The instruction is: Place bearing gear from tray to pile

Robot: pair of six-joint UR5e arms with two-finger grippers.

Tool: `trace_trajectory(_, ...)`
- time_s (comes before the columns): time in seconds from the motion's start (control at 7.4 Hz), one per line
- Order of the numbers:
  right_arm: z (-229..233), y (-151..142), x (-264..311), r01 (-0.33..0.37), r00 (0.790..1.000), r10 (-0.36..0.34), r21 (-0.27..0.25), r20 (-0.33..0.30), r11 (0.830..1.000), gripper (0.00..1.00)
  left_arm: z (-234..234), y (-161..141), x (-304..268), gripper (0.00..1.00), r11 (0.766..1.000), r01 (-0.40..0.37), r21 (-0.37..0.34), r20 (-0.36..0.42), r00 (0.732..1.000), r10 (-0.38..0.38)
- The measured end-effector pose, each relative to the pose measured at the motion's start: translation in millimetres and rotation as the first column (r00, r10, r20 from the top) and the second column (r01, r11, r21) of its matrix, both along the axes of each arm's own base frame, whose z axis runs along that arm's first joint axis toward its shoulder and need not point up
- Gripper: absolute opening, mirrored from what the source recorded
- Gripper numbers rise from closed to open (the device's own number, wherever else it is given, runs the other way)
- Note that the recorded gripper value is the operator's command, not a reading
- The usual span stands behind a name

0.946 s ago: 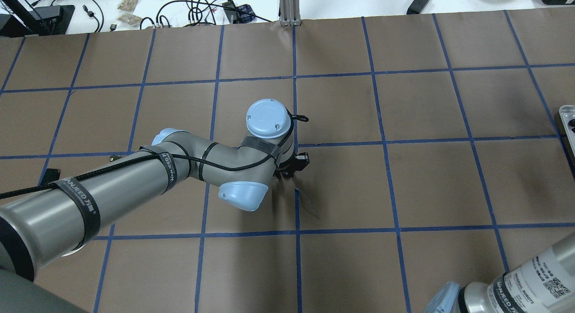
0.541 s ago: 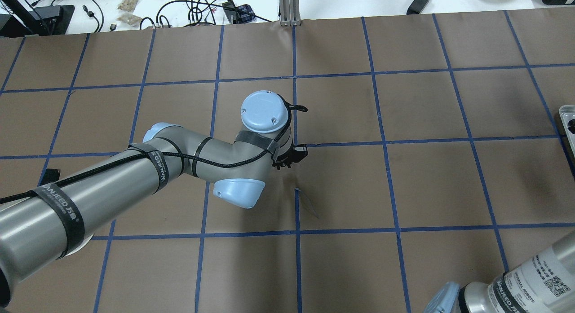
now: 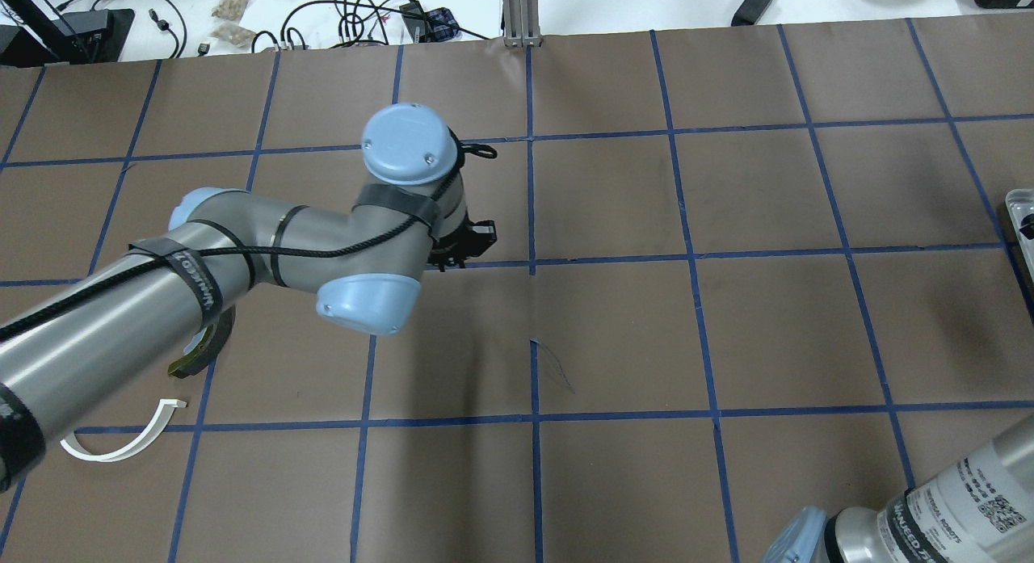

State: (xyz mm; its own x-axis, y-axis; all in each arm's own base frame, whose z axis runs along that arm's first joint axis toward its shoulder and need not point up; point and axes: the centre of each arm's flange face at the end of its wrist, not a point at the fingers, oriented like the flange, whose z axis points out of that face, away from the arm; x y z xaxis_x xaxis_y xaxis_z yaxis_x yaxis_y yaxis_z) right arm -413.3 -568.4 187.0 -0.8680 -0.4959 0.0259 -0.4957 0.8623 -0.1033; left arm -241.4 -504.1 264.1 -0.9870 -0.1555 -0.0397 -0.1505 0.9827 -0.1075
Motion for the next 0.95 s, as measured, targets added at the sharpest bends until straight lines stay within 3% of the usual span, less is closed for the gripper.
trace_trajectory(0.41,-1,-1,1,0.002,1.0,-0.002,0.001,0.003,1.0,0.69,18,-26,167,0.0,0.983,0.129,0.129,0.061,0.989,-0.138)
trace_trajectory(0.68,0,-2,3,0.003,1.0,-0.003,0.001,0.003,1.0,0.67,17,-20,288,0.0,0.954,0.215,0.21,0.055,0.971,-0.231)
trace_trajectory(0.95,-1,-2,3,0.004,1.0,-0.004,0.001,0.005,1.0,0.59,0,2,390,0.0,0.934,0.263,0.241,0.016,0.961,-0.275)
